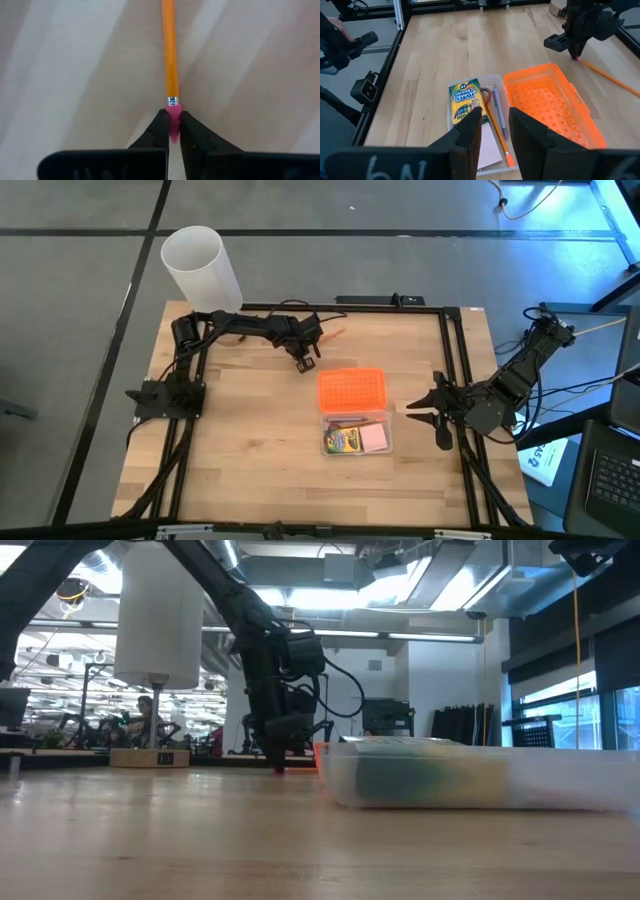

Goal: Pack school essentials
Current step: Put the yellow pencil into the orange supply box, then close the orange supply box

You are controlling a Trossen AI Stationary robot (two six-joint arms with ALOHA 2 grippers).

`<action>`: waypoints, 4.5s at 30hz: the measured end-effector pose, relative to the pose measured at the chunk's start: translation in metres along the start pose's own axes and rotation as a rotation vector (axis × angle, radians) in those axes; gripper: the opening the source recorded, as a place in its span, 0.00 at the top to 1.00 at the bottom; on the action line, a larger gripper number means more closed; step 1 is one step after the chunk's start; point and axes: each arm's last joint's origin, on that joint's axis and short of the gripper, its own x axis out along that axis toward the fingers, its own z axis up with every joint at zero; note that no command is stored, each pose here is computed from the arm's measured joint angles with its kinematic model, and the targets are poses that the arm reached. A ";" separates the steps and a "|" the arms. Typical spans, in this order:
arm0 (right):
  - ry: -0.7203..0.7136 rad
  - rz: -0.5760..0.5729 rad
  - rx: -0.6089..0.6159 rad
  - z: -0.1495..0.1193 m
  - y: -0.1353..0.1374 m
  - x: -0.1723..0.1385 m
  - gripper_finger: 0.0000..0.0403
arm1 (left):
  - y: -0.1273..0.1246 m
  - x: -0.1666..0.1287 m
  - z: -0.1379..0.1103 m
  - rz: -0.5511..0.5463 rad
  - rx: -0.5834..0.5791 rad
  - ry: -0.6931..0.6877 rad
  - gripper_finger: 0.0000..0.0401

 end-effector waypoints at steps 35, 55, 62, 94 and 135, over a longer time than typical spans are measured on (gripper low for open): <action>0.006 0.008 -0.003 0.000 0.000 0.000 0.75 | -0.140 -0.136 -0.037 -0.209 0.302 -0.287 0.96; 0.015 0.027 -0.001 0.000 0.000 -0.001 0.75 | -0.209 -0.086 -0.050 -0.249 0.409 -0.324 0.96; 0.017 0.030 -0.001 0.000 0.000 -0.001 0.75 | -0.214 -0.068 -0.053 -0.247 0.426 -0.274 0.96; 0.016 0.030 -0.026 0.000 0.000 -0.001 0.75 | -0.212 -0.080 -0.055 -0.330 0.531 -0.263 0.77; 0.358 -0.368 0.379 -0.001 -0.114 0.097 0.75 | -0.240 -0.084 -0.066 -0.426 0.603 -0.328 0.78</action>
